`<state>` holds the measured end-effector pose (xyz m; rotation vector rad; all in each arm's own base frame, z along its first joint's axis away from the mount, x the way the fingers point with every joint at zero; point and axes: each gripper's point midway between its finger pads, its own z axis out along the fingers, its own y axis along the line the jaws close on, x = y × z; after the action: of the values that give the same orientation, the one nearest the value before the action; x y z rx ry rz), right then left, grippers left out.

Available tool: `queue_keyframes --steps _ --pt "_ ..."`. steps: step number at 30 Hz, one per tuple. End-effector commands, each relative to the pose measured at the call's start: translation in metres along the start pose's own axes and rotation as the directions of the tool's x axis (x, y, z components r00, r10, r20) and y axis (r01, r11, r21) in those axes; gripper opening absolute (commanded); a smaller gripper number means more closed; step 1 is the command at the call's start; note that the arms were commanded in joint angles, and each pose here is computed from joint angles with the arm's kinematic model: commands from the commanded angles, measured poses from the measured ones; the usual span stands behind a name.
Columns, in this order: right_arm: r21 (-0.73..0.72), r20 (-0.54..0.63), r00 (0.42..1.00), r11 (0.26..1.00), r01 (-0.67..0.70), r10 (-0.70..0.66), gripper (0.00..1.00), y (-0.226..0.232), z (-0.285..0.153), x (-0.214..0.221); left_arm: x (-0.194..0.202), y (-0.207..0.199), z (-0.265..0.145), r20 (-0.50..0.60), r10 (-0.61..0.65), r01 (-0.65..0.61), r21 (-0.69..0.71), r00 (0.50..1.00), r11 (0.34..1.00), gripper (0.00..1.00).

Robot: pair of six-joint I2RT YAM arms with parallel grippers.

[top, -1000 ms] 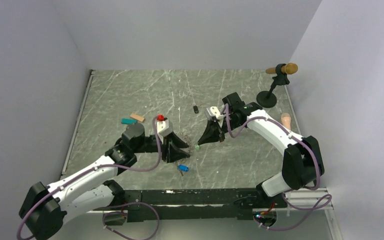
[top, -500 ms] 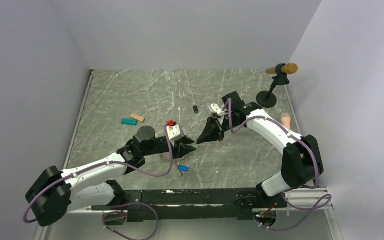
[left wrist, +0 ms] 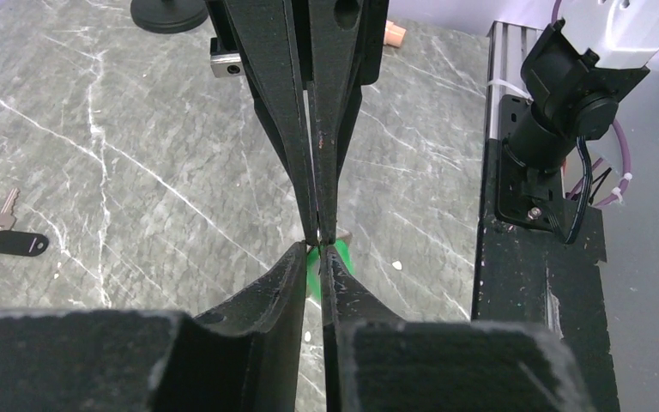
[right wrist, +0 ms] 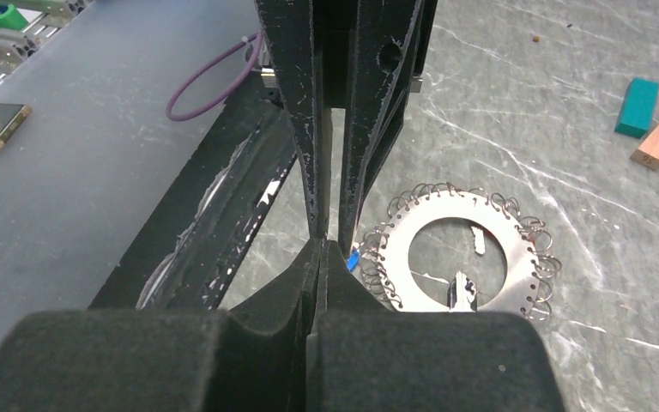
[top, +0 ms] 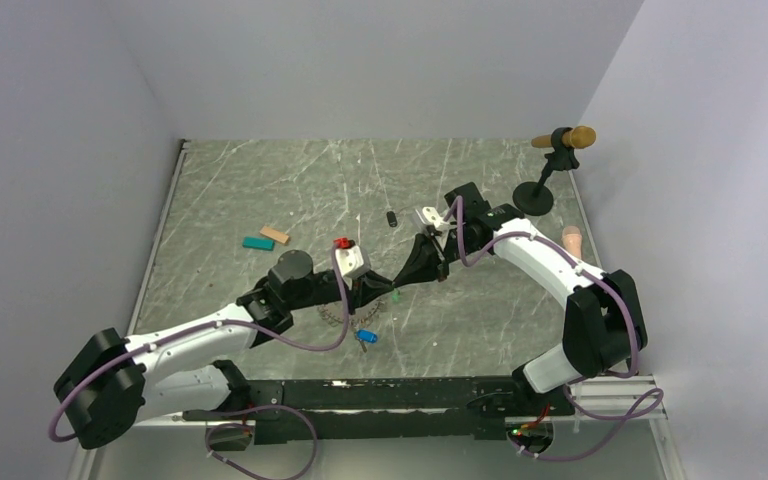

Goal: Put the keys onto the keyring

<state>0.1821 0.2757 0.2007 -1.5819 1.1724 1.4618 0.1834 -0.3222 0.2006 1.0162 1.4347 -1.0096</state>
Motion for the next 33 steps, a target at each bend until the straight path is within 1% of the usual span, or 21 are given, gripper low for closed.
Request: queue_keyframes --steps 1,3,6,11,19,25,29,33 --pt "-0.006 0.028 0.998 0.999 0.05 -0.049 0.0 -0.002 0.0 -0.008 -0.023 0.002 0.006 0.044 0.021 -0.021 -0.005 0.999 1.0 0.12" --pt "-0.004 0.026 0.998 0.999 0.049 -0.049 0.0 -0.002 0.0 -0.008 -0.024 0.002 0.006 0.039 0.018 -0.018 -0.007 0.999 1.0 0.0" --pt "0.0 0.021 0.999 0.999 0.045 -0.045 0.0 -0.004 0.0 -0.007 -0.023 0.002 0.006 0.022 0.008 -0.007 -0.009 1.0 1.0 0.0" --pt "0.02 -0.008 0.999 0.999 0.044 -0.044 0.05 -0.007 -0.002 -0.005 -0.02 0.004 0.003 -0.024 -0.013 0.012 -0.029 1.0 0.999 0.0" --pt "0.08 -0.072 0.997 0.997 0.021 -0.015 0.1 -0.019 -0.005 0.005 -0.011 0.005 0.006 -0.192 -0.085 0.079 -0.039 0.978 0.996 0.0" --pt "0.11 -0.101 0.995 0.994 0.023 -0.011 0.11 -0.024 -0.008 0.009 -0.009 0.009 0.004 -0.244 -0.09 0.078 -0.058 0.966 0.995 0.0" --pt "0.106 -0.106 0.994 0.994 0.024 -0.013 0.07 -0.023 -0.006 0.011 -0.009 0.008 0.004 -0.26 -0.092 0.08 -0.056 0.961 0.995 0.0" --pt "0.103 -0.112 0.994 0.994 0.025 -0.013 0.1 -0.023 -0.005 0.012 -0.009 0.008 0.004 -0.269 -0.097 0.086 -0.053 0.958 0.995 0.0"
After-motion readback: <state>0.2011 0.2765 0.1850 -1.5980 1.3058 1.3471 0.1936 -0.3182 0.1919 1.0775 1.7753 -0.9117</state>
